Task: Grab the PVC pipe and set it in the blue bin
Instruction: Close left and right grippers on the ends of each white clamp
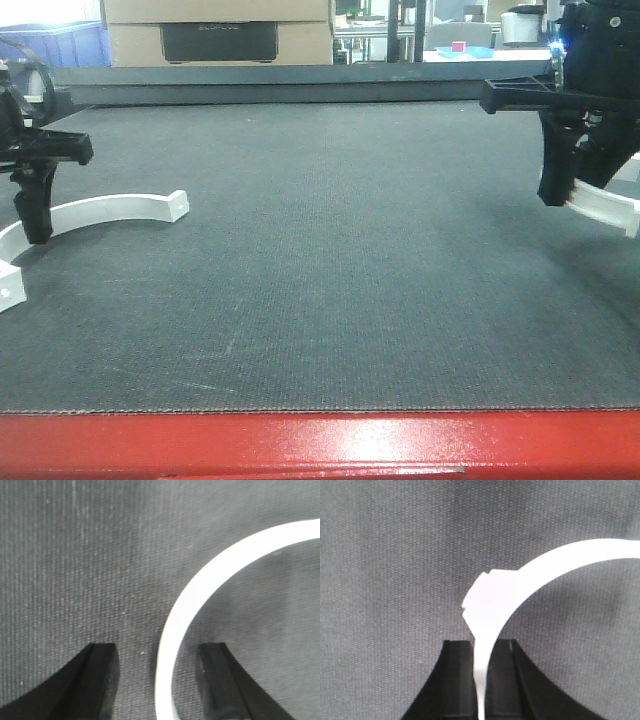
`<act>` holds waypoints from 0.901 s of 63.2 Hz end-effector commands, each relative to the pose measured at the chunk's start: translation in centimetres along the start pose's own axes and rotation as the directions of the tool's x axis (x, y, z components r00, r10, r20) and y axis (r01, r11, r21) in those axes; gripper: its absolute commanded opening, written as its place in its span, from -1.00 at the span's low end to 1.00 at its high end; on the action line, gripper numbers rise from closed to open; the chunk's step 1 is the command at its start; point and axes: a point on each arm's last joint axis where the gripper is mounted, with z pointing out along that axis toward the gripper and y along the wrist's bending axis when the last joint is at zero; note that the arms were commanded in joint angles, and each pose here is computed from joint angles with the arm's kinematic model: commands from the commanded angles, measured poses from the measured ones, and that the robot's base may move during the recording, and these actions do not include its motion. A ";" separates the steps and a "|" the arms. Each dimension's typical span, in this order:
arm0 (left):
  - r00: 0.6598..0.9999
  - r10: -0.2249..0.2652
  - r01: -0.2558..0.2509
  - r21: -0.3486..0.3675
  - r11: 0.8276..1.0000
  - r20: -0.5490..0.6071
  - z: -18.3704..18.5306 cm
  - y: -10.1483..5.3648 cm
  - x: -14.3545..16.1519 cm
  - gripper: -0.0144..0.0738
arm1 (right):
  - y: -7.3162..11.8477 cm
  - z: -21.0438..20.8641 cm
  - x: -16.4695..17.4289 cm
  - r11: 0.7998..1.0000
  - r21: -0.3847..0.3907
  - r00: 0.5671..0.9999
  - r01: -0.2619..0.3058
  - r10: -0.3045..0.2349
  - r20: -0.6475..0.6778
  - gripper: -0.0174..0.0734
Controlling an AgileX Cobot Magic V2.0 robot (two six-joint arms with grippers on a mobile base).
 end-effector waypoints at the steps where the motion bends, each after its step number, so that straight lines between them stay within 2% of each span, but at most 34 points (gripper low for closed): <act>1: 1.000 -0.007 0.007 -0.002 1.000 -0.007 0.1 0.1 -0.2 -0.05 | 0.1 -0.5 -0.1 1.000 -0.007 1.000 0.012 -0.012 0.026 -0.98; 36: 0.998 -0.010 0.009 -0.013 1.000 -0.062 1.4 0.2 0.0 -0.08 | 0.1 -0.5 -0.1 1.000 -0.009 1.000 0.011 -0.010 0.028 -0.98; 43: 0.997 -0.019 0.019 -0.002 1.000 -0.072 1.4 0.1 0.1 -0.31 | 0.1 -0.5 -0.1 1.000 -0.009 0.999 0.011 -0.011 0.031 -0.98; 52: 0.994 -0.029 0.030 0.006 1.000 -0.104 1.4 0.0 0.4 -0.90 | 0.1 -0.5 -0.2 1.000 -0.010 0.999 0.011 -0.010 0.038 -0.98; 57: 0.991 -0.037 0.038 0.012 0.999 -0.125 1.1 -0.1 0.5 -0.92 | 0.1 -0.6 -0.2 1.000 -0.011 0.999 0.011 -0.011 0.043 -0.98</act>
